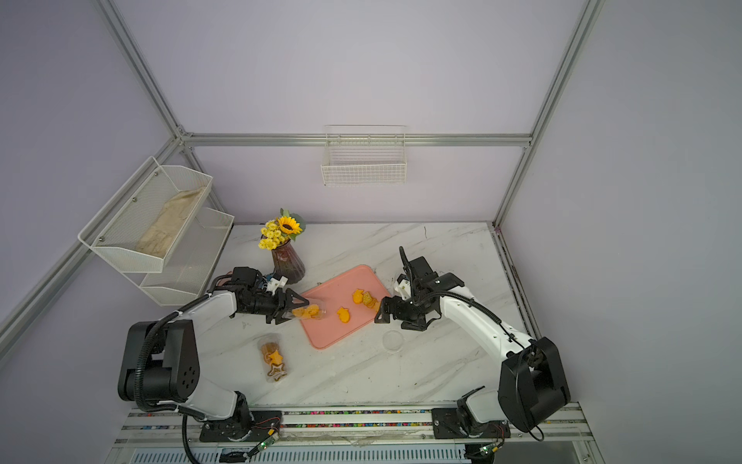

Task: Pour the cookies out of the jar
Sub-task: Pour the cookies in the jar onto the tray.

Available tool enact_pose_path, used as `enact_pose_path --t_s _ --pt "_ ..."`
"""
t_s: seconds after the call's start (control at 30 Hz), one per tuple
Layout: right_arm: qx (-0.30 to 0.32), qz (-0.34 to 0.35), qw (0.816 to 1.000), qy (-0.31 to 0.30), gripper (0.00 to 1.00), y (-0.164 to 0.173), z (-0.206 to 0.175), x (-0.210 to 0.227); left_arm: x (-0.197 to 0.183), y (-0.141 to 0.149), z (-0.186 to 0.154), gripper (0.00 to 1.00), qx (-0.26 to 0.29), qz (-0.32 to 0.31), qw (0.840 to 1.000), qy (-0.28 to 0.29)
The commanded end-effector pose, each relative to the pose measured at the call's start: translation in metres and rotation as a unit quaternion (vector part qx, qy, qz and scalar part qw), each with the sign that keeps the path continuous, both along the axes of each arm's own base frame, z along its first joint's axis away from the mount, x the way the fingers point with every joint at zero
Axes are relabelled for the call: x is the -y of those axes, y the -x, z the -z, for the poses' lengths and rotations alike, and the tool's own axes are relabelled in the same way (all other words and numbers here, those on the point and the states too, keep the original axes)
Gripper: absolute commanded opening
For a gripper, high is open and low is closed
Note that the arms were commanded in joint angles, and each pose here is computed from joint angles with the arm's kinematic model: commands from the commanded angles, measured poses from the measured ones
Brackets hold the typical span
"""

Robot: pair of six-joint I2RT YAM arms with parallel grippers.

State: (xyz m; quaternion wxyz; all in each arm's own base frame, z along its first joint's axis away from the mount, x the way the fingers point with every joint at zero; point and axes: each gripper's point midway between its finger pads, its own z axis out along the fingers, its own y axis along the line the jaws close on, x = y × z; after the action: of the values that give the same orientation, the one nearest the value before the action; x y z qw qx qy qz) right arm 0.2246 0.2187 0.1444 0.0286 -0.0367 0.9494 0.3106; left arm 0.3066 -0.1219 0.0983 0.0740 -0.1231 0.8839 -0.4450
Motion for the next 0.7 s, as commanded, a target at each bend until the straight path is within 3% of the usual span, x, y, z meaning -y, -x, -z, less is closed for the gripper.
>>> enact_pose_path --t_s 0.0,0.57,0.67 --pt "0.006 -0.006 1.0 -0.005 0.97 0.0071 -0.0052 0.0011 0.0041 -0.0226 -0.0303 0.63 0.05 0.01 0.999 0.001" --pt "0.002 0.007 1.0 0.003 0.97 0.0096 0.0019 0.0057 0.0066 -0.0254 -0.0356 0.63 0.06 0.01 0.997 -0.051" --pt "0.002 0.008 1.0 0.002 0.97 0.0098 0.0011 0.0057 0.0116 -0.0247 -0.0377 0.64 0.055 0.015 0.998 -0.037"
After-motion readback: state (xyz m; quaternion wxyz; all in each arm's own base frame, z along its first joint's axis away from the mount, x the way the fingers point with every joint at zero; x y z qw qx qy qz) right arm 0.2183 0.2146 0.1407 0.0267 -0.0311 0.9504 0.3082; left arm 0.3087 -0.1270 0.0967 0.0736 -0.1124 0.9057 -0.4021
